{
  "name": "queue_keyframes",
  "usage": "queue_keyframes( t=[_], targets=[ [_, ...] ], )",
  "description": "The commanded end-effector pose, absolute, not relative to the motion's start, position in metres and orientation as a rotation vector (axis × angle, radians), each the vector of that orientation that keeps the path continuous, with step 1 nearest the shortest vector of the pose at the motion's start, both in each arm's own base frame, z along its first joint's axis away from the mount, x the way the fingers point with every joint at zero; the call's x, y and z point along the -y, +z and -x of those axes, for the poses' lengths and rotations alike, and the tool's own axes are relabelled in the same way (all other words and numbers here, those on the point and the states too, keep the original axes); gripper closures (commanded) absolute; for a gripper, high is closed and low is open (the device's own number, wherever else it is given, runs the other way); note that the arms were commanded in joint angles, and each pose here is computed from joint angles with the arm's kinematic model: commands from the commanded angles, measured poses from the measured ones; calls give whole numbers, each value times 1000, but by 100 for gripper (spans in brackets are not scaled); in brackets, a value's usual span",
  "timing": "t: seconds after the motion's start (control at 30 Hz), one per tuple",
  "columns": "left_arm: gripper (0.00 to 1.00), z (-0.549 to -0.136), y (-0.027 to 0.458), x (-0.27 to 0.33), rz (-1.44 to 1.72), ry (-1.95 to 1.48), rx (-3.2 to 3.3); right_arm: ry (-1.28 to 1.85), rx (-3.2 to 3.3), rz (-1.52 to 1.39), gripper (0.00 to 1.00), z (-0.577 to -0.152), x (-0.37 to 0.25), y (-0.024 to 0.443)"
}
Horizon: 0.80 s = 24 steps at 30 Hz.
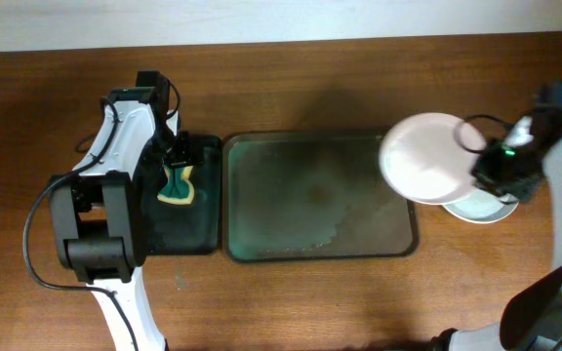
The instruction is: Clean dirty plates on tray and stack at the side
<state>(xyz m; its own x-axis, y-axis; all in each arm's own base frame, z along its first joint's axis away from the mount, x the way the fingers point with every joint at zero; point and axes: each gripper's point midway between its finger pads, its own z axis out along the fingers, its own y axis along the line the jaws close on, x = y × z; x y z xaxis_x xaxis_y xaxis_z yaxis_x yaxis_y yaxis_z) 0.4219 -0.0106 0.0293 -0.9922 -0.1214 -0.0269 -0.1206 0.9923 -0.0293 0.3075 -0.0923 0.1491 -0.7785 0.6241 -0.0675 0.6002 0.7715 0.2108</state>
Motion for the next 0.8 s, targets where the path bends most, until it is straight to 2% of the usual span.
queue_keyframes(
  t=[0.0, 0.13, 0.27, 0.33, 0.43, 0.5, 0.57, 0.67, 0.77],
  targets=[
    [1, -456, 90, 13, 176, -68, -2924, 210, -2762, -1154, 96, -282, 146, 144],
    [0, -473, 145, 14, 164, -80, -2781, 194, -2708, -1258, 96, -263, 177, 132],
    [1, -475, 194, 12, 157, -80, -2665, 185, -2692, -1254, 95, -266, 184, 115],
    [1, -472, 214, 9, 160, -58, -2617, 181, -2703, -1253, 90, -268, 186, 106],
    [1, -465, 248, 3, 170, -19, -2533, 186, -2719, -1264, 90, -270, 188, 97],
    [1, -462, 262, 0, 175, -2, -2496, 183, -2712, -1261, 83, -272, 189, 97],
    [1, -460, 266, 0, 174, -6, -2488, 231, -2699, -1248, 75, -277, 185, 103],
    [1, -460, 266, 0, 174, -6, -2489, 262, -2723, -1162, 72, -282, 177, 122],
    [0, -460, 266, 0, 174, -6, -2489, 246, -2736, -1012, 68, -290, 161, 162]
  ],
)
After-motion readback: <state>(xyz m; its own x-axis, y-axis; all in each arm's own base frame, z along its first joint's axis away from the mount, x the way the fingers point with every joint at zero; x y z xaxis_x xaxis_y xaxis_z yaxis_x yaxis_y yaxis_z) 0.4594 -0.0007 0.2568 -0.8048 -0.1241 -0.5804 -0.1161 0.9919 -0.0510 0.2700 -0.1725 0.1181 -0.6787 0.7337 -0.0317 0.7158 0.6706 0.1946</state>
